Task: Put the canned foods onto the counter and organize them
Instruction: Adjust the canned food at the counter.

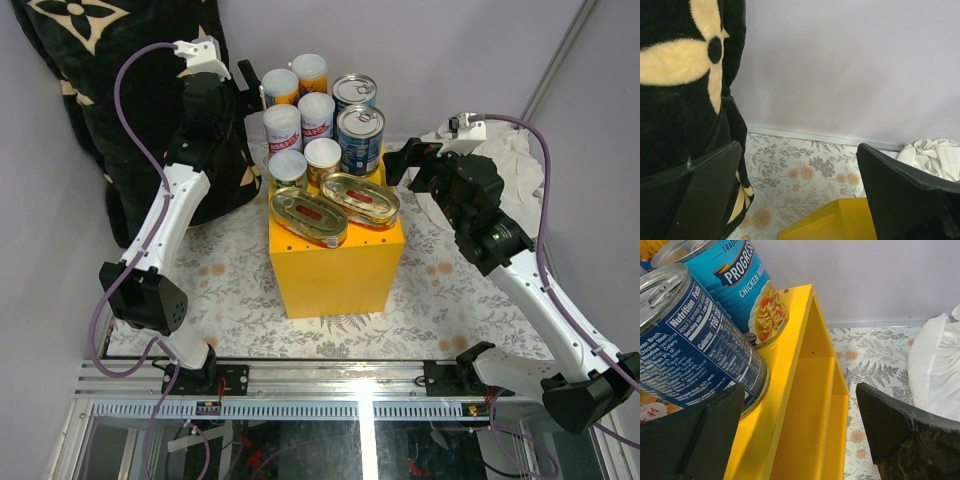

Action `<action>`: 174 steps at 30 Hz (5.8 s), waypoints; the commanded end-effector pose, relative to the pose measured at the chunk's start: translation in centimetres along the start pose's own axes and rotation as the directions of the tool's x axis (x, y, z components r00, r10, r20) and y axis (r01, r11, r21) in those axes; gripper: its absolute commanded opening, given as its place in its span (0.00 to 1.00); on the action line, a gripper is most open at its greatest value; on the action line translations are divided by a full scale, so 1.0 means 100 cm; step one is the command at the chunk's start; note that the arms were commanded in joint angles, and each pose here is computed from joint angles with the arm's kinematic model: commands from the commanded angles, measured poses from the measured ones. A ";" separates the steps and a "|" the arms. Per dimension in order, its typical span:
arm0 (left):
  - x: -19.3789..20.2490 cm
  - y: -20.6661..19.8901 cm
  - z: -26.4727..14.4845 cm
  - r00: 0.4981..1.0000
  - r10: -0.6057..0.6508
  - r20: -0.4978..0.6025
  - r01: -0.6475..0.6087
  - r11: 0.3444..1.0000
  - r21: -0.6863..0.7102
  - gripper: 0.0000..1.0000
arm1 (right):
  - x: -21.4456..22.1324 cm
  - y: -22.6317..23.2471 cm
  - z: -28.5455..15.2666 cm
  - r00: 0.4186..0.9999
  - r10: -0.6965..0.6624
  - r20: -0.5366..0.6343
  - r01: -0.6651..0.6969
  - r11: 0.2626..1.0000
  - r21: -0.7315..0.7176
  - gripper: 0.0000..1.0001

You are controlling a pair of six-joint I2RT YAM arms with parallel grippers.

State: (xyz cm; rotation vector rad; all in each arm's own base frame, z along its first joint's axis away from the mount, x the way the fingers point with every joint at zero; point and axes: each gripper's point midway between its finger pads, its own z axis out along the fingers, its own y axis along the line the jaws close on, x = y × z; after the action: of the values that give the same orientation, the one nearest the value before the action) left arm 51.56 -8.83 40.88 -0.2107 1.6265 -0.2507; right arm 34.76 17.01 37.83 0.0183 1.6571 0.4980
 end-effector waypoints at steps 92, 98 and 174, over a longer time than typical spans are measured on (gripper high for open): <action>0.103 -0.109 -0.280 0.970 0.243 -0.011 -0.119 0.513 0.850 1.00 | 0.003 0.076 -0.098 0.994 -0.109 0.026 0.106 0.842 -0.529 1.00; 0.106 -0.102 -0.276 0.966 0.260 -0.010 -0.139 0.547 0.825 1.00 | -0.034 0.076 -0.116 0.988 -0.107 0.114 0.150 0.854 -0.498 1.00; 0.086 -0.093 -0.267 0.977 0.214 0.009 -0.151 0.658 0.738 1.00 | -0.009 0.134 -0.158 0.973 -0.230 -0.007 0.142 0.623 -0.769 0.75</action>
State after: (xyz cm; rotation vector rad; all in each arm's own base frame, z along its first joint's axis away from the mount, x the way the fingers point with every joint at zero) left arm 23.36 -20.06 36.48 0.6734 1.4565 -0.7886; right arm 16.97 22.32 43.45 -0.7932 1.4517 0.9756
